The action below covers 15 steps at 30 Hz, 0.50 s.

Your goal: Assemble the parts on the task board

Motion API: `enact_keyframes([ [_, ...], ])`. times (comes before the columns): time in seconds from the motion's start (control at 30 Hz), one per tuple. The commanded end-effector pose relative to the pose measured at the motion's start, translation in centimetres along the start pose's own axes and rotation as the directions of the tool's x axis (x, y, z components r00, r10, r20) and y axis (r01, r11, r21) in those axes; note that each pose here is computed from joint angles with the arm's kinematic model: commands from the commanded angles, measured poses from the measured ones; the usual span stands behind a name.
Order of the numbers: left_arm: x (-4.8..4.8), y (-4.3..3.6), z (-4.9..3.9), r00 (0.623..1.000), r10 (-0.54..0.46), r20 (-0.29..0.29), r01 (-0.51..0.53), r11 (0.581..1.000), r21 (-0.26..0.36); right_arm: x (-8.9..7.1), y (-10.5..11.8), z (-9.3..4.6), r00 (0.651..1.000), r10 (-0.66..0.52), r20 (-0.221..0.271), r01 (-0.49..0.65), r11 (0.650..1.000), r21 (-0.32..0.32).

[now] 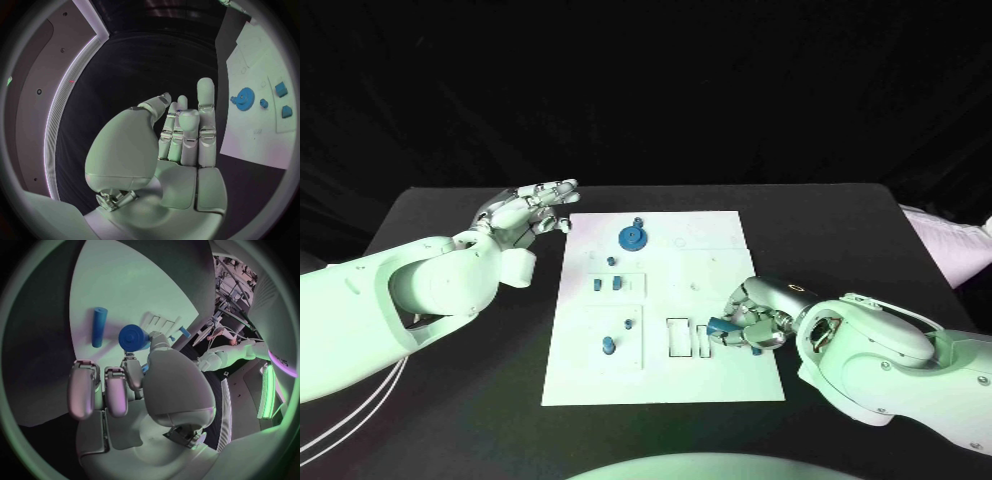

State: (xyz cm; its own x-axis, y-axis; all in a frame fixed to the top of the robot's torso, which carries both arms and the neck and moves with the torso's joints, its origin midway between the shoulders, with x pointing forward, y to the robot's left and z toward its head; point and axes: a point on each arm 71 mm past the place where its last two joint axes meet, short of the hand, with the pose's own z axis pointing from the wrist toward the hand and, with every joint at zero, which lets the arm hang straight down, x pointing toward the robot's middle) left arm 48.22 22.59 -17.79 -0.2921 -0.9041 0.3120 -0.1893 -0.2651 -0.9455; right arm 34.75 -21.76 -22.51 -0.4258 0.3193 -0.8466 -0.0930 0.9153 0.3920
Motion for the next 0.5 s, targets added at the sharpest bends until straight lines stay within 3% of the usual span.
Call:
enact_keyframes([
  [0.03,0.31,-0.03,0.02,1.000,-0.003,-0.025,0.003,1.000,0.005,-0.3,0.4,-0.2,0.992,0.127,0.027,-0.127,0.992,0.022],
  [0.5,0.42,0.00,0.04,1.000,-0.004,-0.029,0.004,1.000,0.003,0.6,1.9,0.3,0.986,0.158,-0.057,-0.158,0.987,0.013],
])
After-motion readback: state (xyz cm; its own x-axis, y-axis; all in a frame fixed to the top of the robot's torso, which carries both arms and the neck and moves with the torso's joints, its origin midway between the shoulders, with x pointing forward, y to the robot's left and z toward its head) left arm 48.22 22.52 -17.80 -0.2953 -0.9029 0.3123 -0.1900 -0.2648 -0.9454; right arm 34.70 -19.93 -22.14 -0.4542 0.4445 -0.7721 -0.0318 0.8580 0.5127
